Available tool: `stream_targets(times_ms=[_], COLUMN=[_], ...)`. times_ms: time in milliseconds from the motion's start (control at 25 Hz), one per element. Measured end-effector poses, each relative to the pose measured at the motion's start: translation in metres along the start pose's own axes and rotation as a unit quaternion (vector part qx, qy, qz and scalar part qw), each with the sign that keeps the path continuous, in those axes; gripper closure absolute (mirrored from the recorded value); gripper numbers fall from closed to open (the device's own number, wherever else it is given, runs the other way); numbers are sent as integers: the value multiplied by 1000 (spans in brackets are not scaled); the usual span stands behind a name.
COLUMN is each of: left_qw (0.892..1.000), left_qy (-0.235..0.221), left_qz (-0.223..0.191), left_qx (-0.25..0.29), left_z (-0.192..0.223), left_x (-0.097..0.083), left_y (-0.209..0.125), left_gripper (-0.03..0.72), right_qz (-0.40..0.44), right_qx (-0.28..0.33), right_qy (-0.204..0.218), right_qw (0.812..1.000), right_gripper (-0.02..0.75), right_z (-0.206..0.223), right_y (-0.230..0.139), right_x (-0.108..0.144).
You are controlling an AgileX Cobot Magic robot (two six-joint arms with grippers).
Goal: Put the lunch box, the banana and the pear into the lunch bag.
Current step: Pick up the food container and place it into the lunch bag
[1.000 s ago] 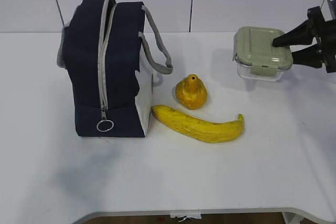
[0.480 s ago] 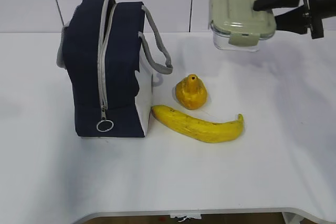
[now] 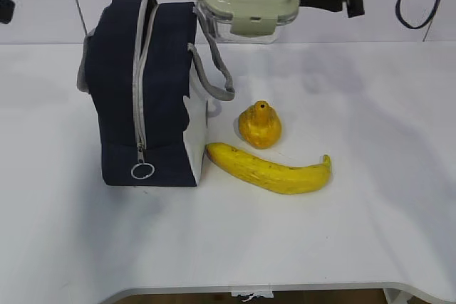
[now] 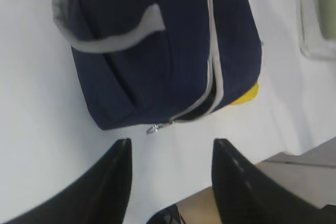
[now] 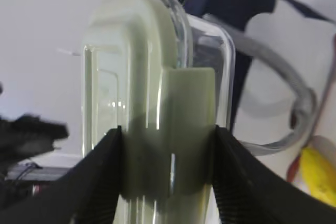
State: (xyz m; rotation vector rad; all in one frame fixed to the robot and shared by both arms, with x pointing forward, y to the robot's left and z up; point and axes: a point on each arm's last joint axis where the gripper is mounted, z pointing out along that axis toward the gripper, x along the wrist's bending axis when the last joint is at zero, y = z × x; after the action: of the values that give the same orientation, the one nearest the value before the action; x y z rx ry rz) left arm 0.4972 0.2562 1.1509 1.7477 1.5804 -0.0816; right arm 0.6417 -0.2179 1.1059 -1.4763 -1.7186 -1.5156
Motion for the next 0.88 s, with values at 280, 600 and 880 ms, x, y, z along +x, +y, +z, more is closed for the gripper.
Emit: stream_targets(times_ms=[280, 600, 880], left_qw=[999, 996, 995], left_qy=[-31, -58, -36], left_qz=[0, 17, 26], left_qx=[19, 60, 86], left_z=[50, 114, 130], left_x=[9, 10, 22], left_y=[53, 92, 96], left_gripper=[247, 242, 287], right_qz=[-17, 14, 21], right_qx=[-3, -34, -35], right_qy=[8, 30, 29], right_qw=[1000, 999, 999], right_gripper=[357, 357, 357], right_z=[34, 47, 53], right_y=[-6, -2, -3], right_x=[21, 21, 16])
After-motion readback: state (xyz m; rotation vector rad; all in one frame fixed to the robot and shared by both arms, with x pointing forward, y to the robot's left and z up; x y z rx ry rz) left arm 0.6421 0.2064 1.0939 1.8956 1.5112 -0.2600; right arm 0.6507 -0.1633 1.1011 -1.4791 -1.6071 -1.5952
